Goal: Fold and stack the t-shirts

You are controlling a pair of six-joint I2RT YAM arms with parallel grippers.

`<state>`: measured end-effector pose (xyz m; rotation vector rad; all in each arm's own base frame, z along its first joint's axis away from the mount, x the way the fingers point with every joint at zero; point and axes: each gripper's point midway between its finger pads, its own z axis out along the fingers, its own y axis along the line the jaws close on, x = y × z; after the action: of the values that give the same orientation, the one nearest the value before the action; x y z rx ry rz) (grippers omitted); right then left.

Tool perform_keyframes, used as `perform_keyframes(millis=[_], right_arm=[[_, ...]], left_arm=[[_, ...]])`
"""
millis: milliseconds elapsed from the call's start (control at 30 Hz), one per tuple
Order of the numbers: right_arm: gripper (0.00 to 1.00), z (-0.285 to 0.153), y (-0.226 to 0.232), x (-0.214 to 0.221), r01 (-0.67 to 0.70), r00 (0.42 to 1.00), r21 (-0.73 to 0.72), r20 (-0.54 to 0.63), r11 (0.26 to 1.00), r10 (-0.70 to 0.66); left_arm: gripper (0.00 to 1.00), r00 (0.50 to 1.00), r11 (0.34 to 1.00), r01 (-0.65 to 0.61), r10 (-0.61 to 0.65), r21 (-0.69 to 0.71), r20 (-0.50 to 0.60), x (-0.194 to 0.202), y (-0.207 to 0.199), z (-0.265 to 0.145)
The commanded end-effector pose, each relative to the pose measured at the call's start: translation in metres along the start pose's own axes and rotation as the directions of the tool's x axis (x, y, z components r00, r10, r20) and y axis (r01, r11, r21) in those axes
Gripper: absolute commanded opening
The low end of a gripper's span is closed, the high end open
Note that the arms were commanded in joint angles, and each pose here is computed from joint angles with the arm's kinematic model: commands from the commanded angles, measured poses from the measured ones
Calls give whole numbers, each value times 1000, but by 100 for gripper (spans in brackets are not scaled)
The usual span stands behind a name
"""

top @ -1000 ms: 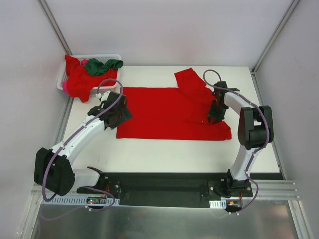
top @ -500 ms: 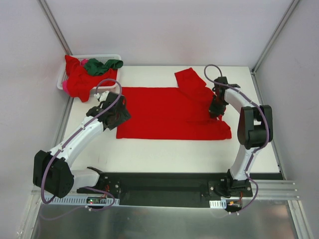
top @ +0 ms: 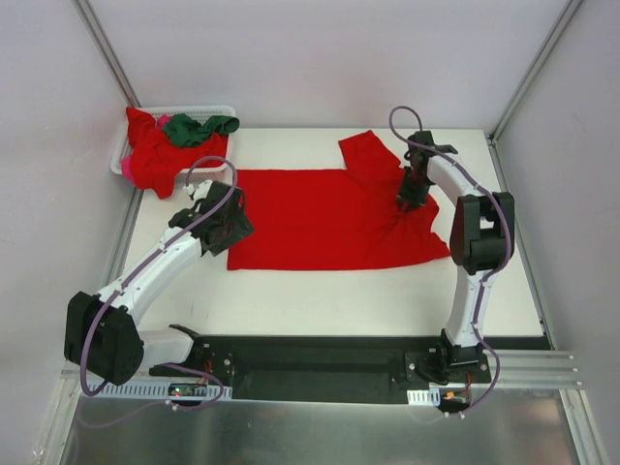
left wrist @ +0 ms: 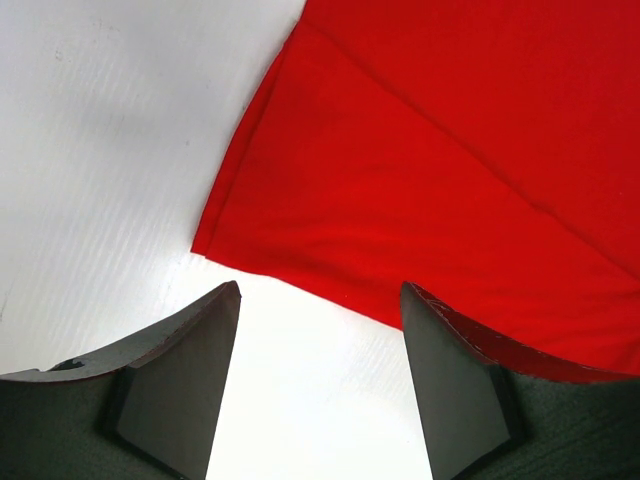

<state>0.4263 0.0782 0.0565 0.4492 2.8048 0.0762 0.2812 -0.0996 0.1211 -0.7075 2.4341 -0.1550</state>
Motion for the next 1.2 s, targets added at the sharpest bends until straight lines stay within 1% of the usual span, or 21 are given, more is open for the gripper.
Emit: perform_keyframes(millis=[0,33,67,133,167,233,267,300,333,400,467,600,633,667,733,800,867,900,1067,1100,1167], right_arm=[[40,-15,4,-4,42,999,10,-1,999,-42],[56,-18,4,-6,38,999,5,4,999,-38],[61,-20,5,-7,40,999,5,10,999,-40],[68,-30,3,-8,35,999,18,18,999,-35],[68,-42,1,-11,30,999,18,42,999,-31],[70,-51,-5,-4,11,999,39,45,999,-13],[70,-68,-6,-5,2,997,28,82,1000,-4],[70,-72,-5,-4,-7,995,23,103,1000,4],[70,-71,-9,6,-14,995,23,97,1000,11],[70,-81,2,8,-29,990,-42,137,999,35],[70,-77,11,12,-42,989,-75,141,996,53],[66,-64,30,11,-37,990,-72,132,997,46],[64,-51,33,12,-36,993,-57,112,998,42],[63,-51,39,5,-39,991,-62,125,997,46],[62,-36,39,6,-35,993,-9,117,999,35],[61,-33,34,1,-37,991,49,130,998,30],[60,-26,28,3,-29,994,97,110,995,18],[60,-27,25,-2,-30,992,120,126,992,15],[58,-16,20,-2,-4,994,161,111,987,-14],[57,-11,20,0,-1,995,164,100,986,-15],[50,-8,23,0,1,994,161,103,987,-18]], left_arm=[[65,1000,1000,-6,5,-25,-11,6,6,1],[65,1000,1000,-9,8,-25,-17,7,5,2],[65,1000,1000,-9,8,-25,-19,7,5,2],[65,1000,1000,-12,12,-29,-24,7,4,4],[65,999,999,-15,14,-30,-29,8,4,5],[65,999,999,-16,15,-35,-37,10,4,7],[65,999,999,-17,15,-35,-43,11,4,8],[65,999,999,-20,18,-40,-50,12,4,10],[65,998,999,-18,15,-42,-55,14,4,11],[64,998,999,-21,17,-46,-65,16,4,13],[64,997,998,-24,20,-51,-69,17,5,14],[64,997,998,-32,29,-50,-66,15,3,14],[64,998,998,-33,30,-49,-63,14,3,14],[64,998,998,-30,27,-50,-61,13,4,14],[64,998,998,-31,28,-52,-54,13,6,13],[64,999,998,-26,24,-53,-45,12,7,11],[64,999,998,-26,24,-55,-39,12,9,10],[64,999,998,-25,23,-53,-35,11,9,9],[65,999,998,-29,27,-60,-33,11,11,10],[65,999,998,-31,29,-61,-34,11,10,11],[65,999,998,-30,28,-60,-34,11,10,11]])
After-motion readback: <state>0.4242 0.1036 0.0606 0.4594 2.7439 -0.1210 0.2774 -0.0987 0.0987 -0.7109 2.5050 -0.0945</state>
